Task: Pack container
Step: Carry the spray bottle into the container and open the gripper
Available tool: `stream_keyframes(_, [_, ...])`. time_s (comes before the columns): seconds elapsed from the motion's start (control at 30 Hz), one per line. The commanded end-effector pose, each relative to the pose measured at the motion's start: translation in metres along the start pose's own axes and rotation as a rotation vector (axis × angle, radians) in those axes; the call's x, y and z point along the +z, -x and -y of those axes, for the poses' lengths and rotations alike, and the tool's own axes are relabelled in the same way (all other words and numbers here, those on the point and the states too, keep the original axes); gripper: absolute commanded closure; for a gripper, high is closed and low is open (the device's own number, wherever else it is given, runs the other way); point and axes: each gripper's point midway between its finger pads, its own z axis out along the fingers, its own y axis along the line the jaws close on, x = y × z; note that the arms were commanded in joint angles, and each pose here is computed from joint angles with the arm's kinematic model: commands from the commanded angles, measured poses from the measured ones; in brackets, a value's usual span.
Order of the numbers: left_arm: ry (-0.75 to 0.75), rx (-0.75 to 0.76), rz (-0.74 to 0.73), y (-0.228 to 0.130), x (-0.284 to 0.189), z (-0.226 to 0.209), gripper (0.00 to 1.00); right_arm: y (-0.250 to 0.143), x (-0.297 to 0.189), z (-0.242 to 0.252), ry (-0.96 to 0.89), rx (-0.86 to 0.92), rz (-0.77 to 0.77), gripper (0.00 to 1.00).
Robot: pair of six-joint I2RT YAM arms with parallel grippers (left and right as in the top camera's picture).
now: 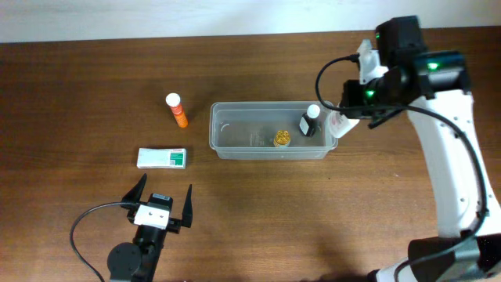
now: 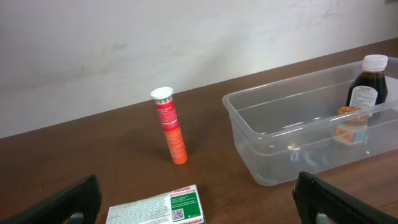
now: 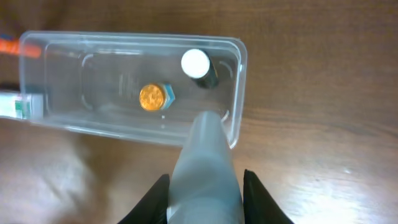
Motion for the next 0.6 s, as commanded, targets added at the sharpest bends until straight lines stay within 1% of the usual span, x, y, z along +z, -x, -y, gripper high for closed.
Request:
stream_keyframes(0.0, [0.011, 0.016, -0.002, -0.001, 0.000, -0.002, 0.01, -0.008, 0.021, 0.001, -0.009, 0.080, -0.030, 0.76])
stream_keyframes(0.17, [0.011, 0.016, -0.002, -0.001, 0.000, -0.002, 0.00, -0.014, 0.045, -0.002, -0.006, 0.091, -0.044, 0.76])
stream_keyframes(0.3, [0.012, 0.016, -0.002, -0.001, 0.000, -0.002, 0.00, -0.016, 0.059, -0.012, 0.005, 0.059, -0.042, 0.76])
stream_keyframes(0.47, [0.011, 0.016, -0.002, -0.001, 0.000, -0.002, 0.01, -0.011, 0.064, -0.023, 0.014, 0.023, -0.013, 0.76])
stream_keyframes(0.57, [0.011, 0.016, -0.002, -0.001, 0.000, -0.002, 0.01, -0.006, 0.065, -0.018, -0.041, 0.009, 0.015, 0.76])
